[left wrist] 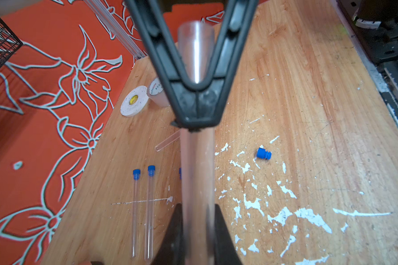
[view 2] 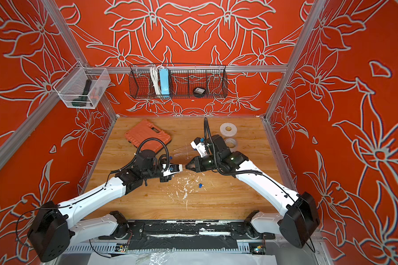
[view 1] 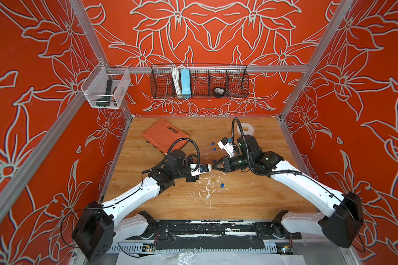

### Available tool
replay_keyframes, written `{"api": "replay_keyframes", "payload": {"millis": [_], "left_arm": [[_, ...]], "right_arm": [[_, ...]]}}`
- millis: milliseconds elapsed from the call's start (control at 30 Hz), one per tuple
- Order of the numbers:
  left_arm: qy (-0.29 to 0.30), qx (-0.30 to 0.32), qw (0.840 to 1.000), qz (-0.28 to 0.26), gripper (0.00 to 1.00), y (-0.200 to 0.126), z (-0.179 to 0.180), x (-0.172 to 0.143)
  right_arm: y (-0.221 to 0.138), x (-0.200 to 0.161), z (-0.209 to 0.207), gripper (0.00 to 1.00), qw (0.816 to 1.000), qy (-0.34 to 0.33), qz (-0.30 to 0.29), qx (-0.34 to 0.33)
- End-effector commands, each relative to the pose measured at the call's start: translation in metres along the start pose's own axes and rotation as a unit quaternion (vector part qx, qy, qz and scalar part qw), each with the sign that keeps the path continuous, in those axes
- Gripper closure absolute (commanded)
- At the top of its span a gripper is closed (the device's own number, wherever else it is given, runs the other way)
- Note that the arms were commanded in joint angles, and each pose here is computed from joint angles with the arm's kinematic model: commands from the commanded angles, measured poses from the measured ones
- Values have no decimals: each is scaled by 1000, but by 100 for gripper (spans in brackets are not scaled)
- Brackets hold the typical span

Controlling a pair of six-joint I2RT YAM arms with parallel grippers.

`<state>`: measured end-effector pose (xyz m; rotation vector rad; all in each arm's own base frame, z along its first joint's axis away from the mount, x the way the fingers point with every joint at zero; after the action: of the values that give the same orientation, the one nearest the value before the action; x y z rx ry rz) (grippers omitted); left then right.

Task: Insert stoppers into test tubes
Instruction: Pick up the test tube at the center of the board.

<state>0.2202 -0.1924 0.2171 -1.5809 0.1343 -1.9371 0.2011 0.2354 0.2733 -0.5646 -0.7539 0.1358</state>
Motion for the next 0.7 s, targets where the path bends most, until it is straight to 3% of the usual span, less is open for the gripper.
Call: {"api": "replay_keyframes", "payload": {"millis": [0, 133, 200, 333, 500, 600, 667], "left_arm": [[8, -15, 1000, -25, 98, -4, -4, 8], [-9, 13, 1000, -21, 100, -9, 3, 16], [-49, 53, 997, -11, 100, -14, 12, 20], [-82, 95, 992, 23, 100, -23, 21, 21], [-107, 147, 982, 45, 100, -27, 26, 1], [-117, 163, 979, 44, 100, -27, 27, -6], [-113, 165, 979, 47, 100, -26, 27, -9]], "right_arm": [[-6, 10, 3, 81, 1000, -15, -15, -4], [-20, 16, 4, 65, 999, -37, -24, -20], [-34, 18, 3, 61, 997, -58, -33, -49], [-59, 16, 0, 58, 984, -113, -43, -129], [-73, 11, -12, 58, 956, -189, -24, -222], [-84, 18, -26, 58, 941, -197, -37, -271], [-90, 29, -31, 59, 942, -194, -67, -266]]}}
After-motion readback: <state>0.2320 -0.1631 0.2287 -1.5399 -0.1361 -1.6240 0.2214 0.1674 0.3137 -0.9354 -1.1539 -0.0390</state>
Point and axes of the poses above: each gripper's point midway between its finger pads, its own y axis out along the fingers, its own z axis along the line the jaws close on, x = y × z, the point moved 8 cm from there along -y, back along the fingers, and after that the axes turned 13 degrees about -y, right-handed, at the moved point
